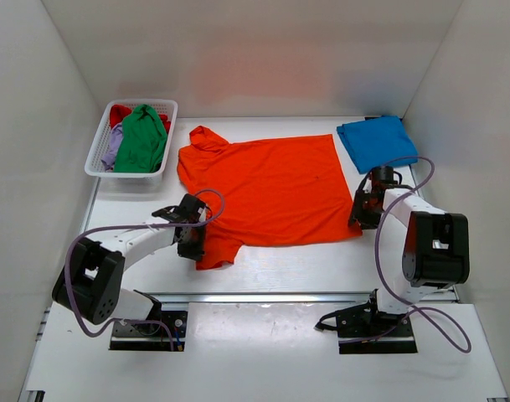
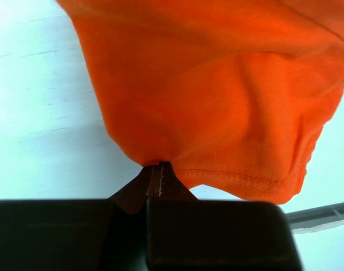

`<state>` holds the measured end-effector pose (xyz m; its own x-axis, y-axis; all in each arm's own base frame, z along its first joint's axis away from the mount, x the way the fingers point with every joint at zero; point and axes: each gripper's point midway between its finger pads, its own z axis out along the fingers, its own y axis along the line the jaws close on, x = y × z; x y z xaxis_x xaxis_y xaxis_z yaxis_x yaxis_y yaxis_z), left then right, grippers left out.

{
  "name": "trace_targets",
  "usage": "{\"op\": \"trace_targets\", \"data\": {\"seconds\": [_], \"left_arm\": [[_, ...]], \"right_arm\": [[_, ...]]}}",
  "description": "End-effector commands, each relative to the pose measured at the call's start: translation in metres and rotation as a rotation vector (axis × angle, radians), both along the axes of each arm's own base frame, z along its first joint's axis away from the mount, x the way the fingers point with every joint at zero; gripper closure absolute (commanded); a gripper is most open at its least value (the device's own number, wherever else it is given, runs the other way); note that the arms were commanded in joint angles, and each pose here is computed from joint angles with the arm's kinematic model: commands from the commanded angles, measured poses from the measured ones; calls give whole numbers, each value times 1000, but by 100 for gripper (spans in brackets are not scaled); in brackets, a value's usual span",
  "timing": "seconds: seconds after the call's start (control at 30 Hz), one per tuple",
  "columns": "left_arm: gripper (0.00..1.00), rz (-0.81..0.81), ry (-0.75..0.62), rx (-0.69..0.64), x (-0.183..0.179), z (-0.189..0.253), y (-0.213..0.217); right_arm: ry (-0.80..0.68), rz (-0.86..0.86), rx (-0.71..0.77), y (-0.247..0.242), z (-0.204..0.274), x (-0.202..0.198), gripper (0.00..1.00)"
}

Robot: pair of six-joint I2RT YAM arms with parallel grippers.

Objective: Fold and stack the t-shirts
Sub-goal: Flatten out the tshirt

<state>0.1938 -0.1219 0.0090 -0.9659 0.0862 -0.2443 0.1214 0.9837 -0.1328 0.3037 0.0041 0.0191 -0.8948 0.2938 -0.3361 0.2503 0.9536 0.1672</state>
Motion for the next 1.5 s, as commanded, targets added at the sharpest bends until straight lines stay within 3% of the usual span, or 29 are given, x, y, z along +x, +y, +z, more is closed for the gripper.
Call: {"op": "trace_targets", "data": {"seconds": [0.0, 0.1, 0.13, 0.2, 0.23, 0.3, 0.37, 0.47, 0.7, 0.77, 0.8, 0.83, 0.9, 0.93, 1.0, 1.1, 1.2, 1.3, 1.47], "left_arm": [[100, -9, 34, 10, -13, -12, 5], [100, 1, 6, -18, -7, -4, 3], [100, 5, -2, -26, -6, -1, 3], [100, 6, -30, -51, -2, 7, 0], [100, 13, -35, -45, -2, 8, 3], [100, 19, -49, -59, 0, 11, 3], [100, 17, -50, -61, -2, 10, 3], [100, 2, -47, -67, -3, 11, -1], [100, 0, -67, -79, -1, 14, -1], [100, -6, -61, -85, -3, 12, -3], [100, -5, -61, -78, -3, 12, -1], [100, -2, -68, -76, -1, 12, -1], [100, -2, -61, -77, -4, 11, 0], [100, 3, -71, -81, -1, 14, 0], [100, 12, -86, -91, 4, 18, 1], [100, 42, -166, -148, 34, 54, 4], [100, 122, -416, -195, 92, 152, 17], [100, 146, -739, -261, 128, 291, 22], [100, 157, -1095, -389, 108, 431, 25]], "right_arm": [[74, 16, 92, 24, -10, -11, 67], [76, 18, 93, 29, -5, -11, 83], [52, 16, 98, 30, 2, -10, 97], [35, 3, 94, 28, 6, -9, 100], [36, 3, 79, 26, 6, -12, 87], [24, -7, 46, 19, 11, -13, 40], [36, -10, 52, 20, 11, -21, 23], [46, -23, 45, 22, 12, -28, 15], [67, -42, 37, 23, 4, -38, 15], [99, -39, 42, 24, -5, -42, 24], [96, -32, 43, 25, -6, -39, 33], [93, -35, 39, 24, -7, -37, 47], [79, -43, 29, 22, -6, -31, 64], [74, -37, 23, 21, -6, -30, 82], [59, -32, 19, 20, -1, -24, 100], [-55, 0, 26, 23, 36, 2, 100], [-256, 46, 77, 39, 108, 29, 100], [-504, 84, 157, 56, 194, 41, 100], [-819, 112, 226, 62, 306, 21, 100]]}}
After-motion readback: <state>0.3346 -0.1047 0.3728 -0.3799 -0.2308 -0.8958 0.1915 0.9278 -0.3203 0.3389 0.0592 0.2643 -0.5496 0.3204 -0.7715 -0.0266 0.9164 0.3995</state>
